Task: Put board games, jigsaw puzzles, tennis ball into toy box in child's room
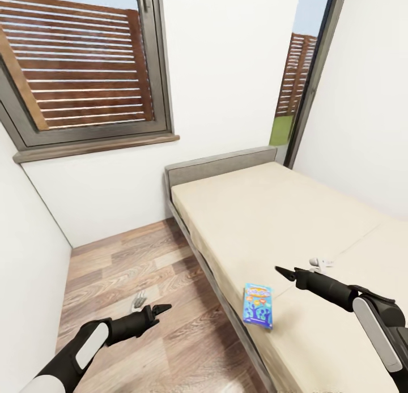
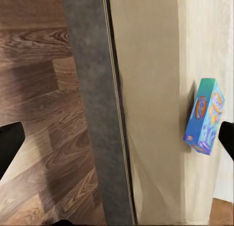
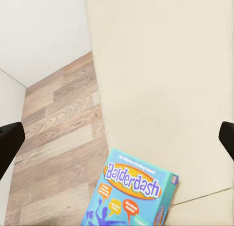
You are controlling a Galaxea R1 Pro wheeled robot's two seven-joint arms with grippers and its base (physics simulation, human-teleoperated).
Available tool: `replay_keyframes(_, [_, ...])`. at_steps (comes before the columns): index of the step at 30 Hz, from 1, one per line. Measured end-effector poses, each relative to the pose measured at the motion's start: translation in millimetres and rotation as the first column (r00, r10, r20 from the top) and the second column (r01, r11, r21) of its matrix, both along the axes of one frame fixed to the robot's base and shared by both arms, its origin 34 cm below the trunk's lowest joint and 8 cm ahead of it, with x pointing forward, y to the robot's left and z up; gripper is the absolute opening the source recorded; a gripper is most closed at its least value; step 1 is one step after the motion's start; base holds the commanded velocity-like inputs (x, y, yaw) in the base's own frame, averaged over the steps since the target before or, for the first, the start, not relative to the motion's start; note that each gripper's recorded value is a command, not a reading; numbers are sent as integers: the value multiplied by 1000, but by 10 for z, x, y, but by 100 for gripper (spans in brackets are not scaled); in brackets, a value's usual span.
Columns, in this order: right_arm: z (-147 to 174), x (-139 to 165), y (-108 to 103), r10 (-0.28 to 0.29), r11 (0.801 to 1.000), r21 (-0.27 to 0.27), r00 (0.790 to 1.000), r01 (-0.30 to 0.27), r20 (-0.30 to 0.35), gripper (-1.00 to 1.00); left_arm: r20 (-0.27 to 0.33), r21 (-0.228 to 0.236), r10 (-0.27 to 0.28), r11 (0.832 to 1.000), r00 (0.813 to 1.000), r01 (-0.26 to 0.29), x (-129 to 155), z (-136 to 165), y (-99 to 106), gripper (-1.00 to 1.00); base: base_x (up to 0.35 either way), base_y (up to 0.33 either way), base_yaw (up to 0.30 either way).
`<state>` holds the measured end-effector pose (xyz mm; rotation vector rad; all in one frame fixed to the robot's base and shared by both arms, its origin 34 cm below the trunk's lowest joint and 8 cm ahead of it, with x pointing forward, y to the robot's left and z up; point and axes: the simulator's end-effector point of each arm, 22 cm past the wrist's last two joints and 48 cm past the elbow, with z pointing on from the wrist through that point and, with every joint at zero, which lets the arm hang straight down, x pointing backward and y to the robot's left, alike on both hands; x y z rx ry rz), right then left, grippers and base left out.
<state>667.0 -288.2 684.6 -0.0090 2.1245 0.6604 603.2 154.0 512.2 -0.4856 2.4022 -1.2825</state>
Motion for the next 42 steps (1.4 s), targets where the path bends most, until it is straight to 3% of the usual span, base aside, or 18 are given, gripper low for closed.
replay_keyframes(6, [0,0,2,0,1000,0,1000,0,0,100,46,-66,-5,998,999,8,37,157,-59,100,0,0,-40])
replay_keyframes(20, [1,0,3,0,1000,1,1000,0,0,100,125,-72,33,997,992,-24,173,258,-2,100,0,0,-8])
replay_keyframes(29, [-1,-1,3,1,1000,1,1000,-1,-1,100,102,-66,59,996,993,-52,151,172,77,100,0,0,0])
replay_keyframes(36, [1,1,1,0,1000,1,1000,0,0,100,81,-81,102,992,991,-95,151,126,183,100,0,0,0])
replay_keyframes(42, [21,5,3,1,1000,1,1000,-1,5,100,84,-104,108,990,991,-99,149,156,183,100,0,0,0])
